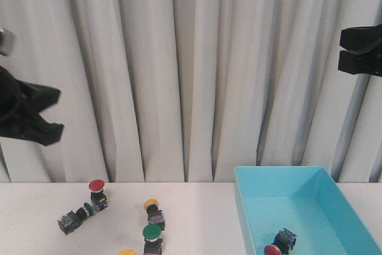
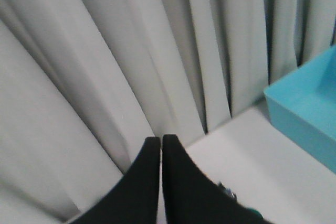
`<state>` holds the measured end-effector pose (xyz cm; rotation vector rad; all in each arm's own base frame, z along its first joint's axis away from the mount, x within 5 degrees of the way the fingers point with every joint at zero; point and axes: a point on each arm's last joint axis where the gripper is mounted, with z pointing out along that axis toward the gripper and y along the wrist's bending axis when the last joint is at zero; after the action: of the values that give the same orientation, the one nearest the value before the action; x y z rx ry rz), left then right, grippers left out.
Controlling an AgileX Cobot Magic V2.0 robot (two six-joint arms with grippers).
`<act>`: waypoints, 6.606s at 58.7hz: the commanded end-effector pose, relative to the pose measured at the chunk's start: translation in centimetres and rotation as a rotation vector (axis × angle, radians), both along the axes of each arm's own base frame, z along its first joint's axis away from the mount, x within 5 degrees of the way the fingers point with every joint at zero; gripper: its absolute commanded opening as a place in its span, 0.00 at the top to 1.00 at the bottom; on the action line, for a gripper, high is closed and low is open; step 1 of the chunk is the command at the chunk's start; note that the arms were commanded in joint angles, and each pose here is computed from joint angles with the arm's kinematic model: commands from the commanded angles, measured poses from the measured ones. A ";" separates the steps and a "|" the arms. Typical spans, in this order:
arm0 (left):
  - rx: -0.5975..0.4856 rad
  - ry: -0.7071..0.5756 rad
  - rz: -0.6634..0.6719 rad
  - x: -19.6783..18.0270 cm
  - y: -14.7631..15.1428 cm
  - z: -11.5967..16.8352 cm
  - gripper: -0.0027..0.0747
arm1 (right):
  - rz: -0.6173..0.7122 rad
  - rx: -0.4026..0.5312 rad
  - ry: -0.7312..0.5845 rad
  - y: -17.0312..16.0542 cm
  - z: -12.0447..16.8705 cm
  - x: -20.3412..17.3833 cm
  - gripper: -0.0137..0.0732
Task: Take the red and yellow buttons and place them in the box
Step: 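Release the button and raise both grippers, then lower the left gripper over the yellow button, then close the left gripper on the yellow button cap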
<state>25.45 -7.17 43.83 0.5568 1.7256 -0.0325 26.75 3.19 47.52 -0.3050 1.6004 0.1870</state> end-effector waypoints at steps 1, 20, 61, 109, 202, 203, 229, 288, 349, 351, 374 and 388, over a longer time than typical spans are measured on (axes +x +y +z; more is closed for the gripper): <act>-0.076 -0.187 0.033 -1.7 0.7 2.9 0.97 | -0.006 0.045 -0.068 -0.1 1.8 -1.1 0.85; -0.106 -0.169 0.033 -1.9 0.7 2.9 0.94 | -0.071 -0.045 -0.133 -0.8 0.8 -4.7 0.85; -0.094 -0.002 0.028 0.6 0.0 0.1 0.41 | -0.151 -0.026 -0.110 -1.5 -3.8 -7.6 0.70; -0.069 0.331 0.003 4.9 -1.7 -5.2 0.31 | -0.153 0.039 -0.123 -1.5 -3.6 -7.5 0.55; 0.212 0.995 -0.091 14.2 -7.3 -20.3 0.31 | -0.075 0.002 -0.035 -0.8 -4.5 -7.6 0.30; 0.213 0.996 -0.090 14.3 -7.3 -20.4 0.31 | -0.075 0.003 -0.035 -0.8 -4.5 -7.6 0.30; 0.215 0.996 -0.092 14.6 -7.6 -21.2 0.31 | -0.073 0.010 -0.031 -0.8 -4.5 -7.6 0.30; 0.257 0.991 -0.090 14.3 -8.1 -21.3 0.31 | -0.069 0.030 -0.021 -0.8 -4.5 -7.6 0.30; 0.272 1.016 -0.087 14.7 -8.2 -22.8 0.31 | -0.069 0.031 -0.021 -0.8 -4.5 -7.6 0.30; 0.271 1.015 -0.087 14.8 -8.2 -22.8 0.31 | -0.069 0.031 -0.021 -0.8 -4.5 -7.6 0.30; 0.283 1.056 -0.089 15.0 -8.3 -24.0 0.31 | -0.069 0.031 -0.021 -0.8 -4.5 -7.6 0.30; 0.276 1.033 -0.087 15.2 -8.4 -24.0 0.31 | -0.070 0.031 -0.022 -0.8 -4.5 -7.6 0.30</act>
<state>40.42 -15.22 16.68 0.9526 2.8284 -0.1565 19.46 2.69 41.65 -0.2632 1.6438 0.1729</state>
